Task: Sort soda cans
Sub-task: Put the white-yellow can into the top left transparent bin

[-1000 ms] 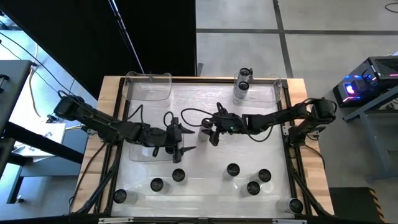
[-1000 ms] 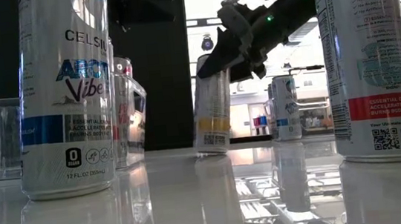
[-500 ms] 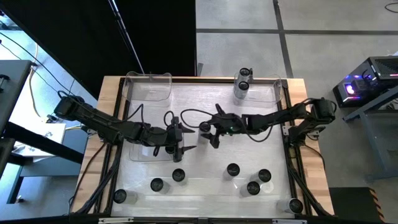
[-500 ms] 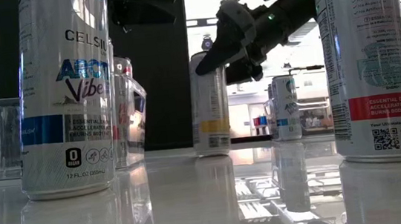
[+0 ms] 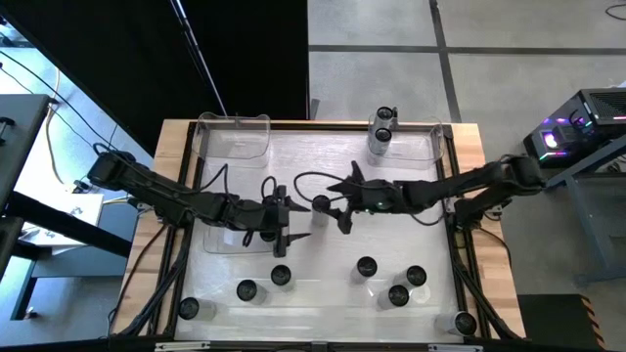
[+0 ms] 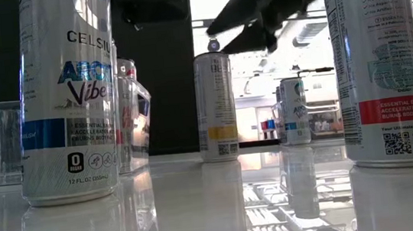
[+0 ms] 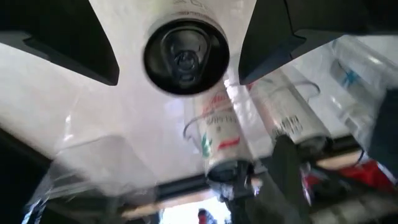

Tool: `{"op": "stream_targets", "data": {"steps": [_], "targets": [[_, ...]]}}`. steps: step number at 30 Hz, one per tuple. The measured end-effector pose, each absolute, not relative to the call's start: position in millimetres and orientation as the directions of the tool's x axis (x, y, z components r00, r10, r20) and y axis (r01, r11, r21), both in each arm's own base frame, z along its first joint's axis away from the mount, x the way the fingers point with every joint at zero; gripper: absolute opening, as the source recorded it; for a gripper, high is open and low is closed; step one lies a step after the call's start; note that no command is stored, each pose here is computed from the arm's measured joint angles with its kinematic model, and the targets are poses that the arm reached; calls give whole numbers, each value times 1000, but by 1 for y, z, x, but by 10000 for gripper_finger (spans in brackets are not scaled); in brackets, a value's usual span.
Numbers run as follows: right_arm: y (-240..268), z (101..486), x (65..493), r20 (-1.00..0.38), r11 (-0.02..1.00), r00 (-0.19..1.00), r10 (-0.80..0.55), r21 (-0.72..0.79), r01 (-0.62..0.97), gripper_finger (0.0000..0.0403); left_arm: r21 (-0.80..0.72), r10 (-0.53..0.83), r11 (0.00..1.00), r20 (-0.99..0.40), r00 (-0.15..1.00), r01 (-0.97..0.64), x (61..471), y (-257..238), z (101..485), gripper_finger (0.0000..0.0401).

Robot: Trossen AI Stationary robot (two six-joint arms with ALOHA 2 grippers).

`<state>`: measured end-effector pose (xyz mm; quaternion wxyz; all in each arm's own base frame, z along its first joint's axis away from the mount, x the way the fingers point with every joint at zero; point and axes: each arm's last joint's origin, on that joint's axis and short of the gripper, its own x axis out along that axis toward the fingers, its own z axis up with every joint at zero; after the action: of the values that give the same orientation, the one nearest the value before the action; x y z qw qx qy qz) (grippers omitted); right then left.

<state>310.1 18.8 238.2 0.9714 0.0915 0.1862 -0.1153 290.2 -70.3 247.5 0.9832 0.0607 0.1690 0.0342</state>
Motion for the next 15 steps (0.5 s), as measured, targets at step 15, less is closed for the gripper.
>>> {"op": "stream_targets", "data": {"steps": [15], "targets": [[96, 289, 245, -254, 957, 937, -240, 99, 272, 328, 129, 17, 991, -353, 936, 31, 314, -55, 280, 294]]}}
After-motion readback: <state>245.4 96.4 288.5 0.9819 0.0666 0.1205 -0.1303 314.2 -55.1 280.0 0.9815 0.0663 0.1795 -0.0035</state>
